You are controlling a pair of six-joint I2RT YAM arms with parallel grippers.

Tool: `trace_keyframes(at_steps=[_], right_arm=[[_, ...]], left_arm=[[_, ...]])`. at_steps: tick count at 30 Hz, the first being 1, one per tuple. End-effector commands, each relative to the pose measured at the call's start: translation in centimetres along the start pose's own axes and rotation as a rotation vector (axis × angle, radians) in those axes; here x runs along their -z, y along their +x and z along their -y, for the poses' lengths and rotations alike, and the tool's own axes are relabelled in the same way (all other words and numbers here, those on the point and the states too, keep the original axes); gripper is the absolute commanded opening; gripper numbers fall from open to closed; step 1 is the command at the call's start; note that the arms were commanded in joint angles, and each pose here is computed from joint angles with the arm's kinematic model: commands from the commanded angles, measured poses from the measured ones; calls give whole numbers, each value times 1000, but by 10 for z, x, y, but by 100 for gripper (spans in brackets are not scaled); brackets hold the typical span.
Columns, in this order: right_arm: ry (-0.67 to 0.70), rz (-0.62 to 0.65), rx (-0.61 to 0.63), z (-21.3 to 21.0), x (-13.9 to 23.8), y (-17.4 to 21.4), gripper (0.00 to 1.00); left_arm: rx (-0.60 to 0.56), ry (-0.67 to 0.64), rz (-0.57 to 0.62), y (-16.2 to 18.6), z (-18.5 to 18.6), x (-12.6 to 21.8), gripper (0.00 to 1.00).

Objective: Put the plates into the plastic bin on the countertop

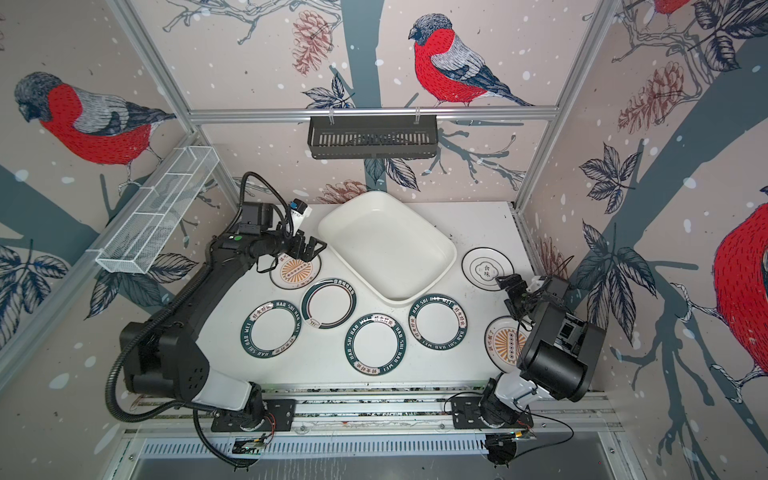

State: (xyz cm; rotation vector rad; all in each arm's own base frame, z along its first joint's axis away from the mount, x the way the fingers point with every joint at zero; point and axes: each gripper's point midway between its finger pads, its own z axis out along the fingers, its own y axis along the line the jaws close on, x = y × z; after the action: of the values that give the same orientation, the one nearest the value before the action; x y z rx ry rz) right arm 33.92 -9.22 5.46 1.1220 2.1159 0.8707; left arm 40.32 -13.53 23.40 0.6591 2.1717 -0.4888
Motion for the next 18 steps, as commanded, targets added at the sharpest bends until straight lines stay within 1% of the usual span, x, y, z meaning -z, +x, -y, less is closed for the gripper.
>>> trace_keyframes(at_steps=[1,11,18], right_arm=[[-21,33,-4,-3,-5,-14,83],[-9,37,-48,13,-21,-23,69],[-13,27,-69,20,-30,-23,54]], left_arm=[[-21,10,6,-2,4,3,98],[-11,14,4,2,3,-1,98],[-11,13,3,3,3,-1,98]])
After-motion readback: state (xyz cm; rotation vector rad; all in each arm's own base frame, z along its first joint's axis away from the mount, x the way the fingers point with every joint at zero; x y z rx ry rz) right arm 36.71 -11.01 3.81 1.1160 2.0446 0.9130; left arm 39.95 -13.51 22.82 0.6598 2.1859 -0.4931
